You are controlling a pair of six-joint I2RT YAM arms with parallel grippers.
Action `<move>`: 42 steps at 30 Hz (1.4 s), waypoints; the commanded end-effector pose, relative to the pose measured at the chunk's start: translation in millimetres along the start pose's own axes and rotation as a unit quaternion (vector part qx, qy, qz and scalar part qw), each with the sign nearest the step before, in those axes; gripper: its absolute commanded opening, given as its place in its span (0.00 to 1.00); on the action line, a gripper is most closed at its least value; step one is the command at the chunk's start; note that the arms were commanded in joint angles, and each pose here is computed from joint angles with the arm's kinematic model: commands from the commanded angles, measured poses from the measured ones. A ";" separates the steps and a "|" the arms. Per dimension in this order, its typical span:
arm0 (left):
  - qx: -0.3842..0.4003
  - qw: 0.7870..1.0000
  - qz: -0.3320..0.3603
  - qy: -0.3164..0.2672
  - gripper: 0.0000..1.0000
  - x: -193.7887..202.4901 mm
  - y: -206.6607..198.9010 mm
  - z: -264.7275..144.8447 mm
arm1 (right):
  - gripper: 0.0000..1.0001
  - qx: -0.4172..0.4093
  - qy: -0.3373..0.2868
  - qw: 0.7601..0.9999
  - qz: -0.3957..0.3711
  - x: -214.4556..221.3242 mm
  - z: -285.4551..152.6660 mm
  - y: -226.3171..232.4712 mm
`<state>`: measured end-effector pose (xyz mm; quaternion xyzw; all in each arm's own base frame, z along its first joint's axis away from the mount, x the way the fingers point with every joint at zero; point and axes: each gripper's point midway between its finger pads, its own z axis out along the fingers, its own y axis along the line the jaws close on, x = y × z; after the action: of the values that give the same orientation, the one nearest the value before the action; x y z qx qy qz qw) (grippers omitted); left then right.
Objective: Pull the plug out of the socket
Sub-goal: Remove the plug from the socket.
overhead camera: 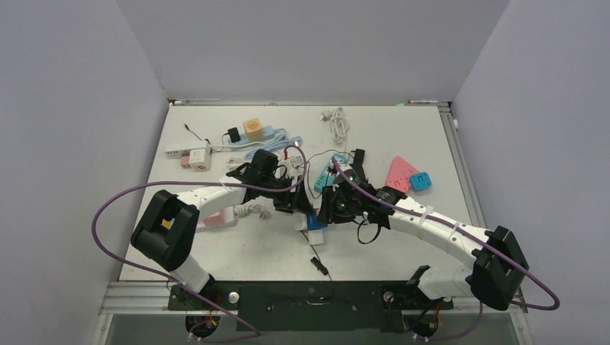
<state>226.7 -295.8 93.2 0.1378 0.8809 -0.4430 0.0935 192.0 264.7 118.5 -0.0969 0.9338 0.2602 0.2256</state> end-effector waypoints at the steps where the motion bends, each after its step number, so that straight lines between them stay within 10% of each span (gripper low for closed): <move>1: -0.055 0.998 0.005 -0.016 0.00 -8.4 23.6 4.1 | 0.05 -0.031 -0.092 0.995 -0.013 -52.0 -20.4 49.0; 15: -0.061 0.998 0.001 -0.018 0.00 -9.6 27.1 3.2 | 0.05 0.060 -0.090 0.993 -0.053 -43.7 -8.6 53.6; 42: -0.089 0.996 0.001 -0.033 0.00 -15.0 35.3 -2.9 | 0.05 -0.153 -0.089 0.983 -0.041 -63.1 -41.4 60.6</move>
<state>240.7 -288.8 88.1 0.1243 0.8934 -0.4165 0.1138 211.4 288.2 181.7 -0.1271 0.8837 0.3529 0.2800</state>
